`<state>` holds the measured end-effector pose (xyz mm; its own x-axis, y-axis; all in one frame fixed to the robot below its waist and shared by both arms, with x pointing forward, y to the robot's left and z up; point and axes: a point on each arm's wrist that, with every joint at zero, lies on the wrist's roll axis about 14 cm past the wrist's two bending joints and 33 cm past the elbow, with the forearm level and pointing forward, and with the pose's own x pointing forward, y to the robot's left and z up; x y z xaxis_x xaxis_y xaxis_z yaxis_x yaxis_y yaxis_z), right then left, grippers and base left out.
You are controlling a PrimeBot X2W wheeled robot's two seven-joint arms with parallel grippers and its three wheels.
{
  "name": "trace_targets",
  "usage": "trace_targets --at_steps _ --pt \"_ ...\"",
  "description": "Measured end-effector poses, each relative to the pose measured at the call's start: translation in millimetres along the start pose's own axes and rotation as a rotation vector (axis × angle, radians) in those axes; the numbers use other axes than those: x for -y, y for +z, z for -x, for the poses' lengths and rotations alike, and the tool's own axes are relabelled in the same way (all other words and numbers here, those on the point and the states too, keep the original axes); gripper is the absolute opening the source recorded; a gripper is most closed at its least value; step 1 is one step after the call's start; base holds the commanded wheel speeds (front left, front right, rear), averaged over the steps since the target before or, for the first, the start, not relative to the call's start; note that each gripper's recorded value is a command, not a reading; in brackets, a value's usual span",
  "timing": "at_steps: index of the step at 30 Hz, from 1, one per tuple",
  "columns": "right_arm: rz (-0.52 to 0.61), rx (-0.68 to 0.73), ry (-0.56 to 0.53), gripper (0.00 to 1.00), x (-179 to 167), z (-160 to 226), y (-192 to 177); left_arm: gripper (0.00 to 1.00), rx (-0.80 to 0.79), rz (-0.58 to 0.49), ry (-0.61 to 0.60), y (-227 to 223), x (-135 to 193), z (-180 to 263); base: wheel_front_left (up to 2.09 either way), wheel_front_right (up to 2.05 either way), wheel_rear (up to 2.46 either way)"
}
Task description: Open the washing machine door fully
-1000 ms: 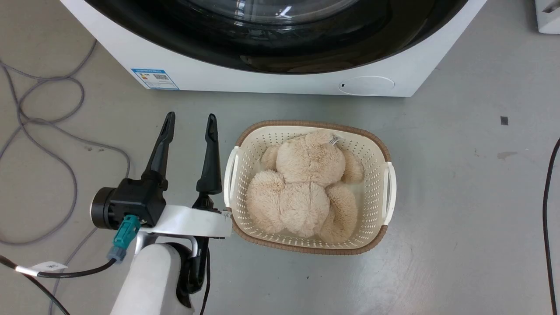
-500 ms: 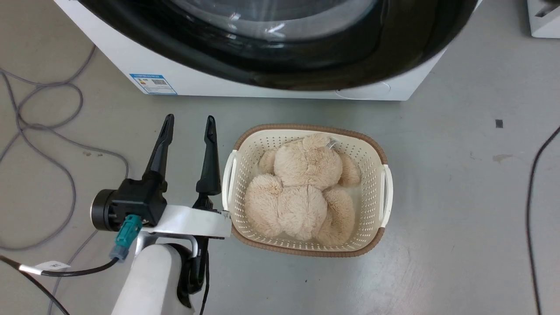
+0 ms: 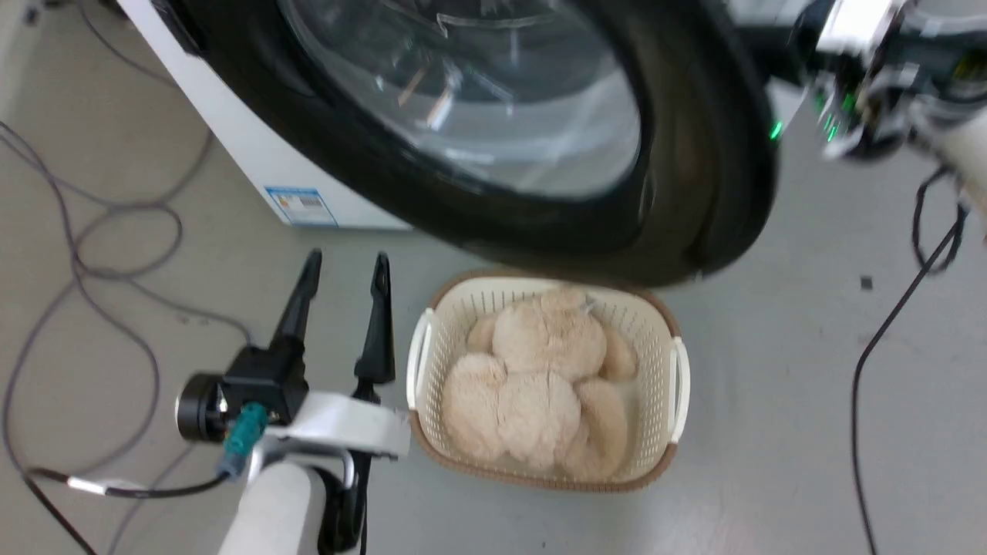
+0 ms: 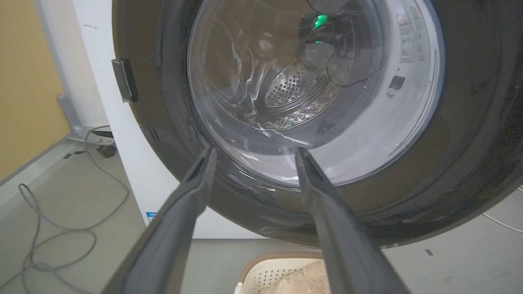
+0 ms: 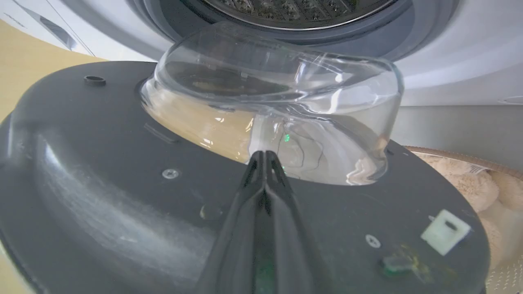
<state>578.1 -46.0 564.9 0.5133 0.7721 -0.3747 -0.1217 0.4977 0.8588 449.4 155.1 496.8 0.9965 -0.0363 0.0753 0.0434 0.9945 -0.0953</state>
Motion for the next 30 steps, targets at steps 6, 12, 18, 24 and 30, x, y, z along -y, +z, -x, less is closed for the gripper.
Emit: trace_targets --at_steps 6,12,18,24,30 --pt "0.017 -0.064 0.045 0.00 -11 14 -46 1.00 -0.012 -0.009 0.007 5 -2 27 0.00 0.00 0.00" --pt "0.033 -0.127 0.102 0.00 -26 26 -92 1.00 -0.014 -0.021 0.004 9 -2 48 0.00 0.00 0.00" --pt "0.051 -0.178 0.175 0.00 -47 34 -130 1.00 -0.023 -0.032 0.004 12 -4 62 0.00 0.00 0.00" --pt "0.075 -0.247 0.248 0.00 -68 37 -166 1.00 -0.031 -0.035 0.001 13 -3 70 0.00 0.00 0.00" --pt "0.092 -0.316 0.255 0.00 -64 35 -196 1.00 -0.027 -0.035 0.001 15 -3 72 0.00 0.00 0.00"
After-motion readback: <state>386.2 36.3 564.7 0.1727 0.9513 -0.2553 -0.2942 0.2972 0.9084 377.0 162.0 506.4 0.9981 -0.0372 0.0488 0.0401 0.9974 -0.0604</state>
